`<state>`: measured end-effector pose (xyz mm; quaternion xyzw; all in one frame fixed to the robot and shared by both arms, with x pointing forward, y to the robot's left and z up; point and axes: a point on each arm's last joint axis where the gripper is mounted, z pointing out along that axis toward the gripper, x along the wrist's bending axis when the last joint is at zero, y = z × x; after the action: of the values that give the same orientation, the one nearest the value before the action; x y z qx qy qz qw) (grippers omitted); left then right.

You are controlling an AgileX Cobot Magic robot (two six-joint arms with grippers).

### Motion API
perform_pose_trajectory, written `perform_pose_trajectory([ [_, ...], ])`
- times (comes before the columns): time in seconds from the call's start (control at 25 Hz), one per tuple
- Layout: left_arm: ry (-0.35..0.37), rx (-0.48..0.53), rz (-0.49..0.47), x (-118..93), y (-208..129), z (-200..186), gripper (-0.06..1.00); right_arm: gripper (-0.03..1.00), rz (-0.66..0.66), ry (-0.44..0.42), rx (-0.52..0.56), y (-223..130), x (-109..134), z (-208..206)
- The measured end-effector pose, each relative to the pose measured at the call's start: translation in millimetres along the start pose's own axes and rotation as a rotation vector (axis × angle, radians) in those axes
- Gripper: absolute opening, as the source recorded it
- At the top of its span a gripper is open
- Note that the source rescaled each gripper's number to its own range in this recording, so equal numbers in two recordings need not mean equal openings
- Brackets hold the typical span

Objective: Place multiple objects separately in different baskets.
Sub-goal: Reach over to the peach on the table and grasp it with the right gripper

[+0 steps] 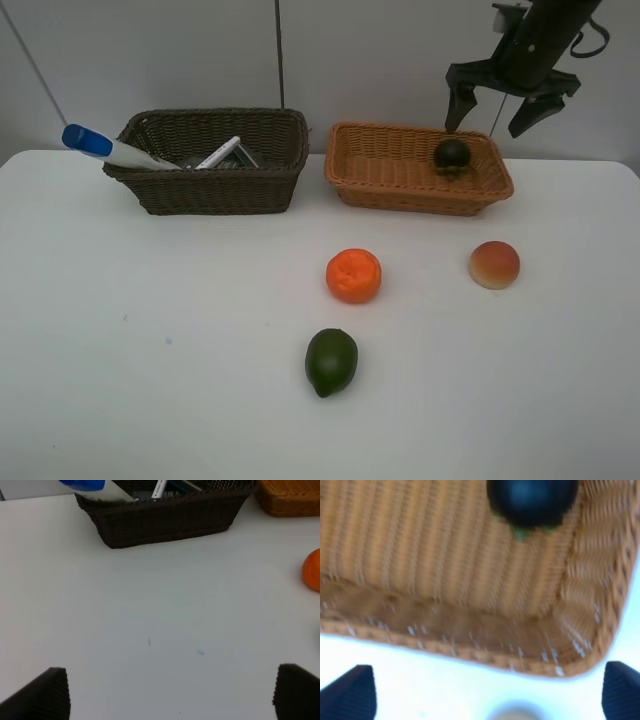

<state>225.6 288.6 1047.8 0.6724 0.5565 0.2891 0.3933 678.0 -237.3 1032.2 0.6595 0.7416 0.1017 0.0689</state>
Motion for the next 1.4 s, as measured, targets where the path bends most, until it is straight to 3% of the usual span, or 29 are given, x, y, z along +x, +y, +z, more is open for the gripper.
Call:
perform_pose_trajectory([
  [0.32,0.000,0.000,0.000,0.0,0.0,0.0,1.00,1.00,-0.008,-0.031,0.197,-81.0,-4.4,8.0],
  [0.52,0.000,0.000,0.000,0.0,0.0,0.0,1.00,1.00,-0.008,-0.031,0.218,-108.7,-5.8,38.9],
  [0.76,0.000,0.000,0.000,0.0,0.0,0.0,1.00,1.00,-0.017,-0.030,0.173,-110.4,-6.3,58.2],
  [1.4,0.000,0.000,0.000,0.0,0.0,0.0,1.00,1.00,-0.030,-0.063,0.251,-114.2,-20.4,133.3],
])
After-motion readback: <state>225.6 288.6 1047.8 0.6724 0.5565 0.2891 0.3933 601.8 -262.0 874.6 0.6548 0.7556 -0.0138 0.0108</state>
